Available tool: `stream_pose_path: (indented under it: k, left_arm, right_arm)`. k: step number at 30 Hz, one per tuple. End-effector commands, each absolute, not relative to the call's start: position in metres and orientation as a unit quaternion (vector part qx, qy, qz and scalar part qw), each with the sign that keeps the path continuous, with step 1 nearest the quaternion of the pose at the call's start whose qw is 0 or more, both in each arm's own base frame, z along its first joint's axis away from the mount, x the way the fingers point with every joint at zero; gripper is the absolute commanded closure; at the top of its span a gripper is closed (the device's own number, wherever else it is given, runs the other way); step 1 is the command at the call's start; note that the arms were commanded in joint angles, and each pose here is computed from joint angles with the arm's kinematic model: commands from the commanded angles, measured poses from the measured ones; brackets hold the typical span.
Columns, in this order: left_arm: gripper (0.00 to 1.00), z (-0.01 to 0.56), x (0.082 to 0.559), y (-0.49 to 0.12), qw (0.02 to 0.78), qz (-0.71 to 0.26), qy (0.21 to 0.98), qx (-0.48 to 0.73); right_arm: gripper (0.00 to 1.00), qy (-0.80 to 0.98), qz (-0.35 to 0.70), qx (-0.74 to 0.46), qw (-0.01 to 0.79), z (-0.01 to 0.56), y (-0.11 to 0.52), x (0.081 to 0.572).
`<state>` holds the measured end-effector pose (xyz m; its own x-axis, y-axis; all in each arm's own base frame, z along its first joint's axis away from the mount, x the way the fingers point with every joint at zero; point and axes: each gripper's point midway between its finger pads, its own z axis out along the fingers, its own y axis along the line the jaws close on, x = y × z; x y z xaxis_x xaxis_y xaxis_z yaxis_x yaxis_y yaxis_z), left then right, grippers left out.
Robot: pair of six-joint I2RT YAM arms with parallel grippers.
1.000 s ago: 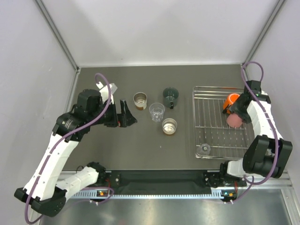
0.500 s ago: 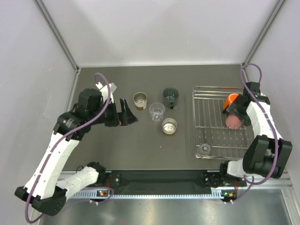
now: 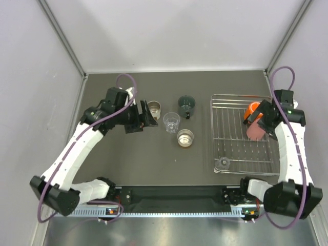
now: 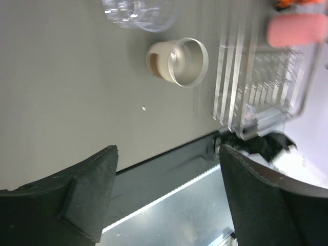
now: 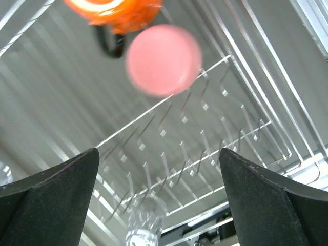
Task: Load the cups into the dish rack
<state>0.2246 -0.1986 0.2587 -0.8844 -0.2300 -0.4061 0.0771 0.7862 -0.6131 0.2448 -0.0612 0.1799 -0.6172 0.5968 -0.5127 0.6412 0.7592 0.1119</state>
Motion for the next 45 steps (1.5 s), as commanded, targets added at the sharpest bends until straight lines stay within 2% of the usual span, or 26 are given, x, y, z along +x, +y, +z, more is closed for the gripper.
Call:
stream_pose_path:
  k: [1, 8, 12, 17, 27, 28, 29, 37, 38, 44, 45]
  left_arm:
    - [0.18, 0.245, 0.255, -0.198, 0.236, -0.287, 0.924, -0.088]
    - [0.2, 0.215, 0.294, -0.212, 0.231, -0.214, 0.937, -0.149]
    - [0.2, 0.182, 0.302, -0.226, 0.191, -0.193, 0.945, -0.18]
    - [0.29, 0.154, 0.309, -0.233, 0.163, -0.175, 0.945, -0.223]
    - [0.32, 0.131, 0.341, -0.255, 0.172, -0.158, 0.943, -0.238]
    - [0.4, 0.128, 0.342, -0.256, 0.168, -0.156, 0.943, -0.24]
    - [0.43, 0.124, 0.343, -0.259, 0.161, -0.156, 0.943, -0.247]
    - [0.51, 0.095, 0.343, -0.265, 0.126, -0.136, 0.948, -0.259]
    - [0.58, 0.093, 0.343, -0.266, 0.127, -0.132, 0.949, -0.256]
    - [0.66, 0.091, 0.349, -0.266, 0.133, -0.126, 0.951, -0.249]
    - [0.73, 0.094, 0.351, -0.266, 0.136, -0.127, 0.951, -0.248]
  right_arm:
    - [0.0, 0.903, -0.003, 0.31, 0.297, 0.213, -0.032, 0.232]
    - [0.0, 0.913, 0.066, 0.223, 0.336, 0.248, 0.024, 0.214]
    - [0.0, 0.912, 0.095, 0.204, 0.344, 0.259, 0.037, 0.204]
    - [0.01, 0.909, 0.098, 0.183, 0.361, 0.271, 0.035, 0.188]
    - [0.0, 0.907, 0.087, 0.17, 0.376, 0.274, 0.028, 0.164]
    - [0.0, 0.906, 0.085, 0.17, 0.378, 0.275, 0.027, 0.163]
    - [0.0, 0.907, 0.082, 0.169, 0.377, 0.275, 0.026, 0.161]
    - [0.0, 0.905, 0.075, 0.164, 0.387, 0.28, 0.022, 0.157]
    - [0.0, 0.905, 0.073, 0.164, 0.386, 0.279, 0.022, 0.157]
    - [0.0, 0.907, 0.073, 0.164, 0.382, 0.277, 0.022, 0.158]
    - [0.0, 0.907, 0.075, 0.162, 0.381, 0.277, 0.023, 0.158]
